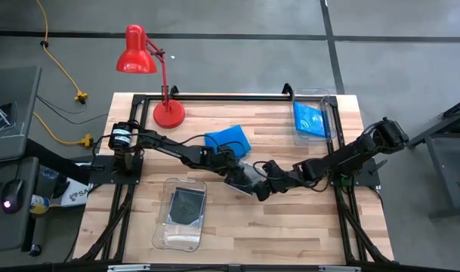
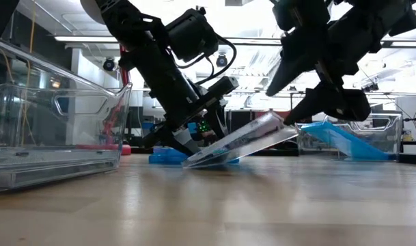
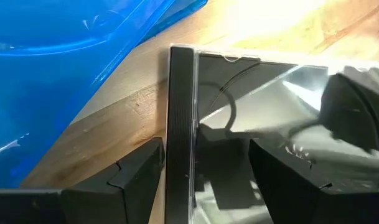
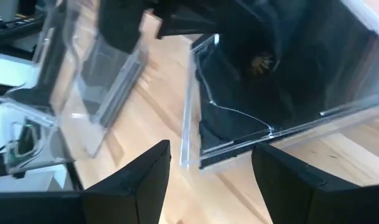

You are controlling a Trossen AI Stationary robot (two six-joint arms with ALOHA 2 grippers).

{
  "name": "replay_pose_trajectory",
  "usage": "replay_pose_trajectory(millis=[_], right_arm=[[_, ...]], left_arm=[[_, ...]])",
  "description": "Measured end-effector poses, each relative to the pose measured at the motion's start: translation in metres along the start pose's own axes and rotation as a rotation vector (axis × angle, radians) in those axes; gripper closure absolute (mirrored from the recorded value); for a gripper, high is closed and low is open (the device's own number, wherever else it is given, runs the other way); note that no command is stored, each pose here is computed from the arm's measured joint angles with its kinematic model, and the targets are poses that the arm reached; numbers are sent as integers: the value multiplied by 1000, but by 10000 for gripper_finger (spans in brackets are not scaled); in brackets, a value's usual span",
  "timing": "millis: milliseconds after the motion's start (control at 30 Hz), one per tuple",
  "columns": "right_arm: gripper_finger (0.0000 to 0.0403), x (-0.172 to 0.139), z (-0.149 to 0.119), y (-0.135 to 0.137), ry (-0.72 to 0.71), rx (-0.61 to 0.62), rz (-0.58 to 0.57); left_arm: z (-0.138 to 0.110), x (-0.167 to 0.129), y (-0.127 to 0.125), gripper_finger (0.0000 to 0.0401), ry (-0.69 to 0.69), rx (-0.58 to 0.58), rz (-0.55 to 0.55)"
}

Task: Pick & place jewel cases by type
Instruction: Put the black cd case into the bottom transparent bin

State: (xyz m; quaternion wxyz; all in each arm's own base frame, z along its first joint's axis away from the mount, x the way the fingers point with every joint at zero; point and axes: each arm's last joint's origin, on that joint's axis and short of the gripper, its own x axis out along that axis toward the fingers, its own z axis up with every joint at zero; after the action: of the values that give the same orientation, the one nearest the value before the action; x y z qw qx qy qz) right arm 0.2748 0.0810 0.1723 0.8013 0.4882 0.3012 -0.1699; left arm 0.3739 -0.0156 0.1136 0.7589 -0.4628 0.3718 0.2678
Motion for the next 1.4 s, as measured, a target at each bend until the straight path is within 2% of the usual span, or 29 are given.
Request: replay_pose_trajectory(millis=[567, 733, 933, 1400], right_arm=[[192, -4, -14, -9, -13, 78, -124], [192, -8, -29, -13, -11, 137, -192], [192, -14, -48, -14, -57, 189, -217], [192, 34, -79, -23, -35, 243, -143]], left_arm=[[0, 0, 0, 162, -3, 13, 4], [-2, 0, -1, 162, -5, 18, 5], [-4, 0, -1, 162, 3, 21, 3], [-8, -1, -4, 162, 181, 68, -89]])
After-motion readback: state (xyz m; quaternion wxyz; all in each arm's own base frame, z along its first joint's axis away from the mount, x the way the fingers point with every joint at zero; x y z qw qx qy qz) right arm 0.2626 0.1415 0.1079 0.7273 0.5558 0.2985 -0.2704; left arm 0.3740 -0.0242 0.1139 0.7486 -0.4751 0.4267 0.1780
